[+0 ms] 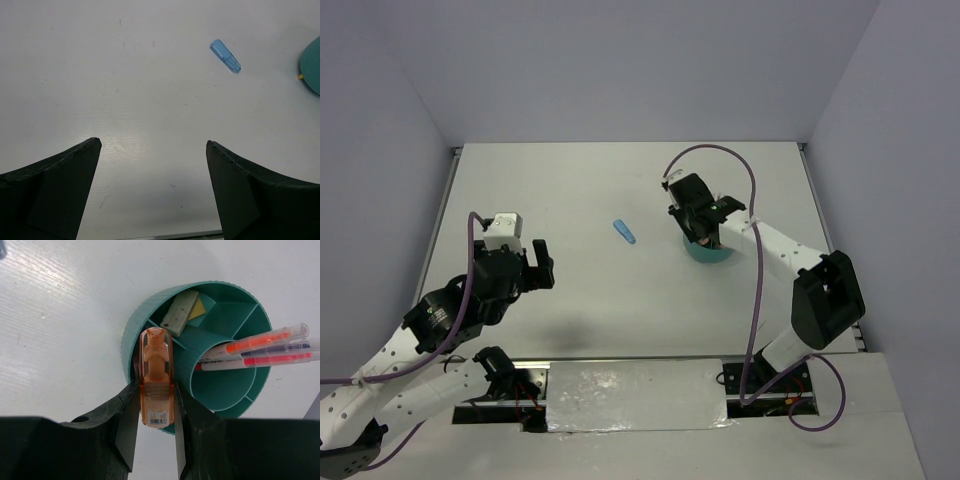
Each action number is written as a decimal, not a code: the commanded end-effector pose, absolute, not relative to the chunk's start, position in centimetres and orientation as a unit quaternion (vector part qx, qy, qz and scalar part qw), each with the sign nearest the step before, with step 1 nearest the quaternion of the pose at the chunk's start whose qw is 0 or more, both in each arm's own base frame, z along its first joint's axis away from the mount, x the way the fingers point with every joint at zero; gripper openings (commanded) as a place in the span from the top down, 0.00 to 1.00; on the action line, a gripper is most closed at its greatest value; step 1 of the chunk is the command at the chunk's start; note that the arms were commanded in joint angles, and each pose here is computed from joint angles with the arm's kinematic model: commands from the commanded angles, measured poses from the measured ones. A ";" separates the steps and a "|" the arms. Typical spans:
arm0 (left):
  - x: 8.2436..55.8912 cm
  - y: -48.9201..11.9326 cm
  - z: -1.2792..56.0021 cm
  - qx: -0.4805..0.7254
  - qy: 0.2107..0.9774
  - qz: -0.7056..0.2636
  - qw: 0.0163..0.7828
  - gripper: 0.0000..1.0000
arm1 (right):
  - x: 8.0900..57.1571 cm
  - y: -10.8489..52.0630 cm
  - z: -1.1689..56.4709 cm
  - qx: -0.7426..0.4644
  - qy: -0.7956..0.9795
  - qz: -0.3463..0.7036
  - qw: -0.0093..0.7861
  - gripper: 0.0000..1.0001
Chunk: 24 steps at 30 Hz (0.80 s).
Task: Sort the stationery into containers
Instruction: Place the stationery in the storage box.
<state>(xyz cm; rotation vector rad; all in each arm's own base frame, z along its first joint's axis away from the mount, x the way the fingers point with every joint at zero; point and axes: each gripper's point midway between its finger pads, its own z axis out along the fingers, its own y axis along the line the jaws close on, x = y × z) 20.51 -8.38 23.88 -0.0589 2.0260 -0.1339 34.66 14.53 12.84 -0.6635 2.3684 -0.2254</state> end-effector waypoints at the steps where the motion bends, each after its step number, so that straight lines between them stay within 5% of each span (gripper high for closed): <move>1: 20.9 -8.9 25.0 -0.022 0.838 -0.070 0.541 0.01 | 36.6 14.6 14.7 -0.239 0.893 -0.093 0.369 0.83; 16: 20.9 -9.0 25.1 -0.016 0.836 -0.076 0.544 0.01 | 36.1 14.8 13.8 -0.244 0.901 -0.088 0.349 0.54; 24: 20.9 -9.1 25.1 -0.016 0.836 -0.076 0.543 0.01 | 35.9 15.3 14.5 -0.240 0.902 -0.073 0.350 0.48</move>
